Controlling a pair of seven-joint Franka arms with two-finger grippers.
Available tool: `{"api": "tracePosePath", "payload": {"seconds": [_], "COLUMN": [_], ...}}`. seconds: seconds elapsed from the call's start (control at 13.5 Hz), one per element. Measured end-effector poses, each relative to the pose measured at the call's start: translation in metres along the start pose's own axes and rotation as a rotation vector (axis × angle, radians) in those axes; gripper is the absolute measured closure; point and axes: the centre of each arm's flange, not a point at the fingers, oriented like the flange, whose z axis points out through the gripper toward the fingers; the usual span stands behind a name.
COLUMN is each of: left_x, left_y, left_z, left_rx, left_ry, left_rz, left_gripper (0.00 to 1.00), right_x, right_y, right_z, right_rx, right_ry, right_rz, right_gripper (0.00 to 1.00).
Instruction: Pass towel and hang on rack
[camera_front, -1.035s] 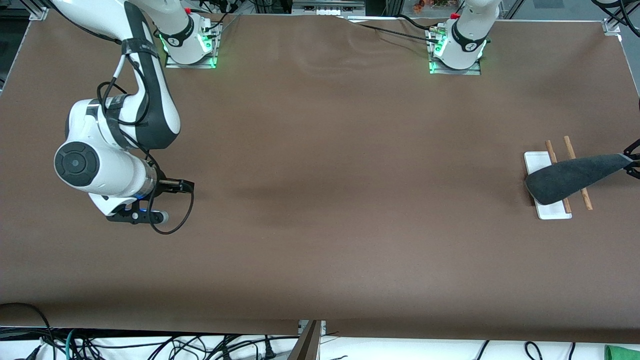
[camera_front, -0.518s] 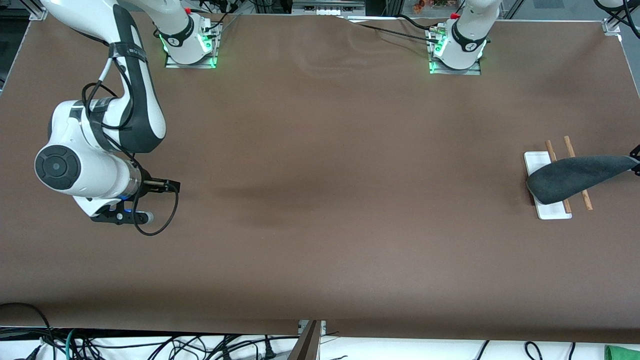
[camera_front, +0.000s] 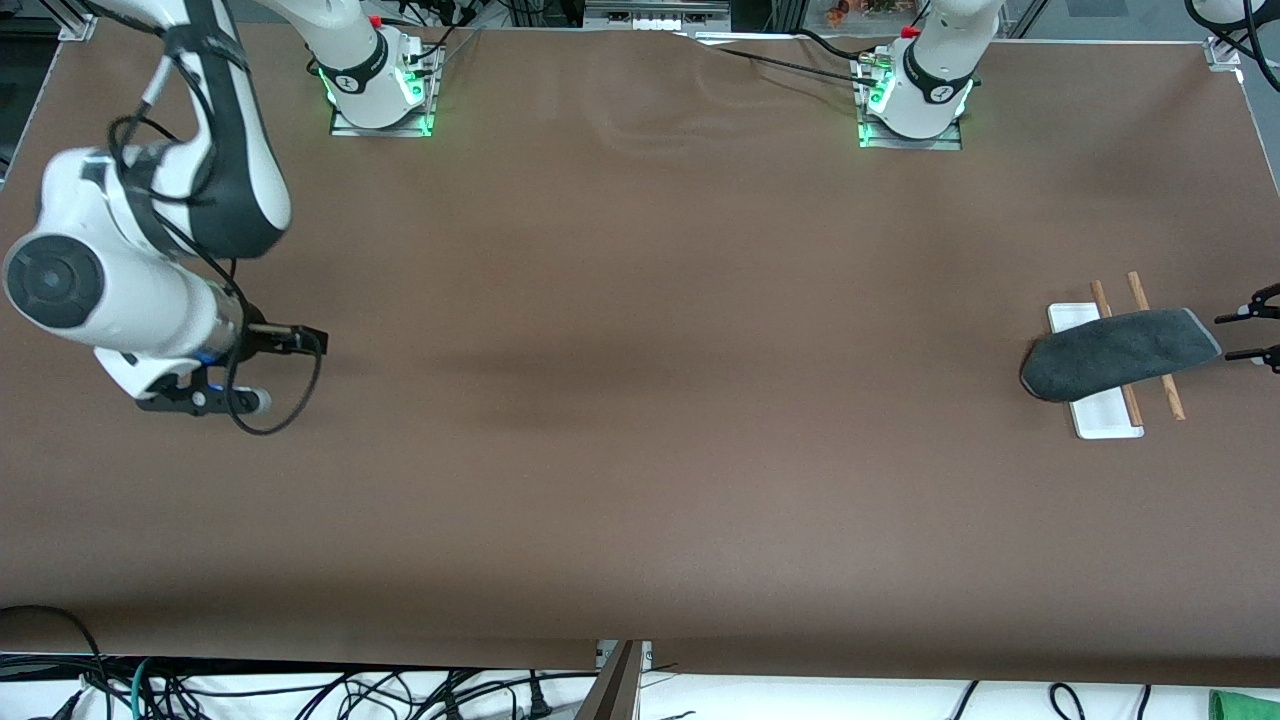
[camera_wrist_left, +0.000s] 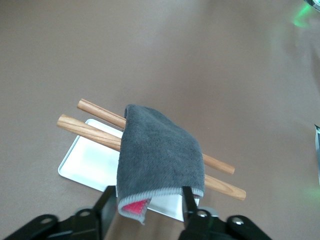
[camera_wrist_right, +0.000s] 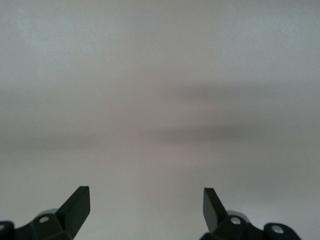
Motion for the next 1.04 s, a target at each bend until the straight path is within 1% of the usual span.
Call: {"api": "tracePosePath", "payload": {"seconds": [0.22, 0.3, 0.52, 0.67, 0.74, 0.81, 0.89, 1.04], "left_x": [0.000, 0.000, 0.002, 0.012, 0.024, 0.041, 0.068, 0.134], "left_y": [0.000, 0.000, 0.000, 0.003, 0.006, 0.011, 0.016, 0.029], "left_z": [0.000, -0.001, -0.008, -0.023, -0.034, -0.044, -0.054, -0.068], "left_rx": [0.002, 0.003, 0.019, 0.046, 0.060, 0.068, 0.081, 0.113], "left_ry": [-0.001, -0.001, -0.007, -0.018, -0.035, -0.072, -0.112, -0.188], "left_rz": [0.000, 0.000, 0.005, 0.018, 0.019, 0.007, -0.010, -0.058], "left_gripper": [0.01, 0.00, 0.00, 0.00, 0.00, 0.00, 0.00, 0.00], "right_x": [-0.036, -0.048, -0.082, -0.100, -0.105, -0.106, -0.106, -0.102], "right_y": [0.028, 0.041, 0.078, 0.087, 0.090, 0.092, 0.094, 0.096], "right_z": [-0.048, -0.067, -0.116, -0.137, -0.142, -0.142, -0.139, -0.131], "right_rx": [0.035, 0.043, 0.062, 0.067, 0.067, 0.067, 0.067, 0.067], "right_ry": [0.032, 0.046, 0.114, 0.142, 0.147, 0.145, 0.139, 0.131], "right_rz": [0.018, 0.035, 0.081, 0.095, 0.100, 0.104, 0.108, 0.113], "right_gripper": [0.00, 0.00, 0.00, 0.00, 0.00, 0.00, 0.00, 0.00]}}
